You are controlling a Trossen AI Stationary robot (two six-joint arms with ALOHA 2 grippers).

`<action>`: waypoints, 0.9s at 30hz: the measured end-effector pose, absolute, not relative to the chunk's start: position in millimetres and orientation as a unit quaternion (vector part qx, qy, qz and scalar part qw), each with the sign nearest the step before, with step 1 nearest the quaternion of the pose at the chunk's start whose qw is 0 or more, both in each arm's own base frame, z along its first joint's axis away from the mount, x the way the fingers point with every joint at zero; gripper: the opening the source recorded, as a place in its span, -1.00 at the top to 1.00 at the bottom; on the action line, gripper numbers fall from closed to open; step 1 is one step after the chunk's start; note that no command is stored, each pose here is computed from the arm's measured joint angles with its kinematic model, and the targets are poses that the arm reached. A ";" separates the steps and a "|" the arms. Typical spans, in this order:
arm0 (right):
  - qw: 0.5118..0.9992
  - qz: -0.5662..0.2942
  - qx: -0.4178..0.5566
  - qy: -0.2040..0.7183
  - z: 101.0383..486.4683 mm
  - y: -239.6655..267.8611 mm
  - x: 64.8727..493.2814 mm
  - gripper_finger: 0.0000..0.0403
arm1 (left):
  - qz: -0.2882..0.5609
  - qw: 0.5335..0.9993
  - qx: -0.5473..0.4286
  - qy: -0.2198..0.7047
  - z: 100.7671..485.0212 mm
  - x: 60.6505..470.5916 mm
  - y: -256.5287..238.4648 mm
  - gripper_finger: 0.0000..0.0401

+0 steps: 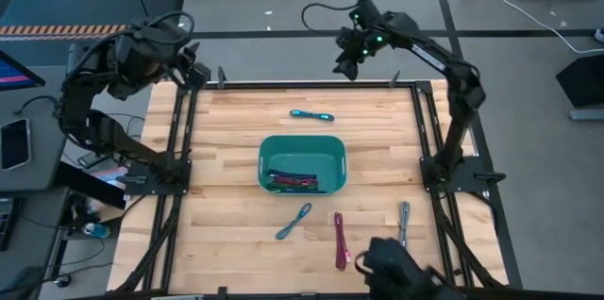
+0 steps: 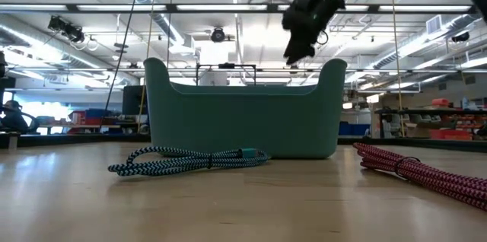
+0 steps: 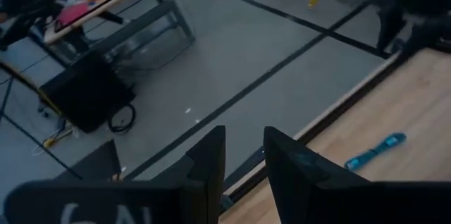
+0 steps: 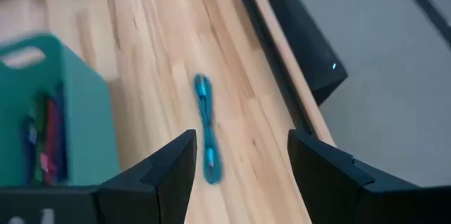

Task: Pick and place USB-C Cables
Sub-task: Put the top light blue charger cable into the green bin

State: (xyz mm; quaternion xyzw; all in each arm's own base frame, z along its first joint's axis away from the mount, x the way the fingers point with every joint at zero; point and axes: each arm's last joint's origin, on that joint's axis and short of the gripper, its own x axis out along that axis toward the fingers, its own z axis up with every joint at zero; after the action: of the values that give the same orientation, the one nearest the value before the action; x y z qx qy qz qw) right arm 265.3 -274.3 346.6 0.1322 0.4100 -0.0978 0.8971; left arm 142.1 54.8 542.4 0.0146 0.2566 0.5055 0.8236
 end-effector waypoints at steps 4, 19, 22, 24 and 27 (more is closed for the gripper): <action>0.881 -0.082 0.145 0.442 312.4 -294.5 272.8 -0.14 | 0.521 0.813 0.011 0.259 541.2 145.0 60.7 0.47; 0.827 -0.068 0.044 0.556 263.0 -267.3 328.9 -0.13 | 0.569 0.770 0.005 0.289 531.1 166.4 91.1 0.47; 0.819 -0.082 0.031 0.567 261.9 -260.0 335.6 -0.15 | 0.572 0.767 0.004 0.293 530.0 167.4 94.2 0.47; 0.821 -0.081 0.042 0.563 262.1 -255.4 339.4 -0.18 | 0.571 0.765 0.007 0.298 529.8 166.7 96.0 0.47; 0.827 -0.075 0.062 0.554 262.4 -248.7 344.8 -0.21 | 0.571 0.765 0.009 0.299 530.0 165.9 96.1 0.47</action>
State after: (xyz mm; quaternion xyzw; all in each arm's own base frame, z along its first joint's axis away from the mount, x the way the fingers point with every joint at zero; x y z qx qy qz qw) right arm 344.8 -248.7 262.4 0.0617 0.5537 -0.0752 0.8270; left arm 165.9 96.1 530.0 0.0086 0.2989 0.5708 0.7647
